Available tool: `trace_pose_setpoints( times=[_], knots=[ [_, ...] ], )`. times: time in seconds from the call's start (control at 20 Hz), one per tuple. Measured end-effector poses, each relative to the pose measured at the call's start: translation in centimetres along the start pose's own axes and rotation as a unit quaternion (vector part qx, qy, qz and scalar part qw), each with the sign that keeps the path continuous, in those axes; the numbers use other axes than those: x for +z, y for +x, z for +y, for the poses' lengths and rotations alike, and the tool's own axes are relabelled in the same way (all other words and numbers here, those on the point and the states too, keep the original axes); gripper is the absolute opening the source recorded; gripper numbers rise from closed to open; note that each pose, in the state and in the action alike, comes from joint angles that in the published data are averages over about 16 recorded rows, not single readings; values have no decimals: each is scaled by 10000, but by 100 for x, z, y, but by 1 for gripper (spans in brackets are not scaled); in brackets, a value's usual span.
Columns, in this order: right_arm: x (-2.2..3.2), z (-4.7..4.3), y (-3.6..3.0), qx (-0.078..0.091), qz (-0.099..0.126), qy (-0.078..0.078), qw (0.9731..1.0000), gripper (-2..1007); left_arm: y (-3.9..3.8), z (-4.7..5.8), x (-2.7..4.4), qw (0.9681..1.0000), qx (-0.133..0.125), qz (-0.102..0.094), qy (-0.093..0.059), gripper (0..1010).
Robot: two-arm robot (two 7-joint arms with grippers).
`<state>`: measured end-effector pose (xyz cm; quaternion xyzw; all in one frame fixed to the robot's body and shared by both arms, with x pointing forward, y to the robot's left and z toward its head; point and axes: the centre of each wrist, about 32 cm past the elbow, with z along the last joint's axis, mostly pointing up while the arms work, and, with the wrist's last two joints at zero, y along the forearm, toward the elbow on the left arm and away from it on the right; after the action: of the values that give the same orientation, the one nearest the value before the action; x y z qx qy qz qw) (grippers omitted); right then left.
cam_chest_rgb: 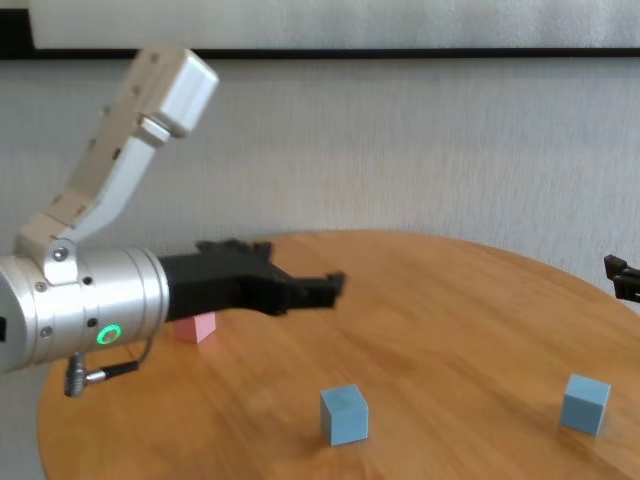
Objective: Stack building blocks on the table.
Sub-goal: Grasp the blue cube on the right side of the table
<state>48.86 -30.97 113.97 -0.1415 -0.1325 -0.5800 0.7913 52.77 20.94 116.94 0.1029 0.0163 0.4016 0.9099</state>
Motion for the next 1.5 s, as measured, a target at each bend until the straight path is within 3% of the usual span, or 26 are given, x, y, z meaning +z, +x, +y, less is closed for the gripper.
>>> trace_pose_setpoints(
  times=[0.15, 0.3, 0.55, 0.8, 1.0, 1.25, 1.5],
  knots=[
    [0, 0, 0, 0, 0, 0, 10000, 1001, -60, 52, -6, 9982, 563, -69, -197, 1001],
    [0, 0, 0, 0, 0, 0, 10000, 1000, -109, 91, -16, 9937, 1061, -114, -354, 1001],
    [0, 0, 0, 0, 0, 0, 10000, 1000, -156, 124, -31, 9869, 1522, -153, -516, 1001],
    [3, -3, 0, 31, 4, -8, 10000, 1001, -169, 127, -35, 9840, 1681, -199, -563, 1001],
    [37, -40, 17, 208, 70, -98, 9997, 1001, -168, 123, -36, 9843, 1664, -205, -556, 1001],
    [107, -117, 67, 606, 248, -355, 9972, 1001, -167, 119, -36, 9852, 1615, -195, -537, 1002],
    [163, -194, 136, 1131, 410, -727, 9901, 1001, -167, 116, -36, 9858, 1583, -188, -524, 1001]
  ],
)
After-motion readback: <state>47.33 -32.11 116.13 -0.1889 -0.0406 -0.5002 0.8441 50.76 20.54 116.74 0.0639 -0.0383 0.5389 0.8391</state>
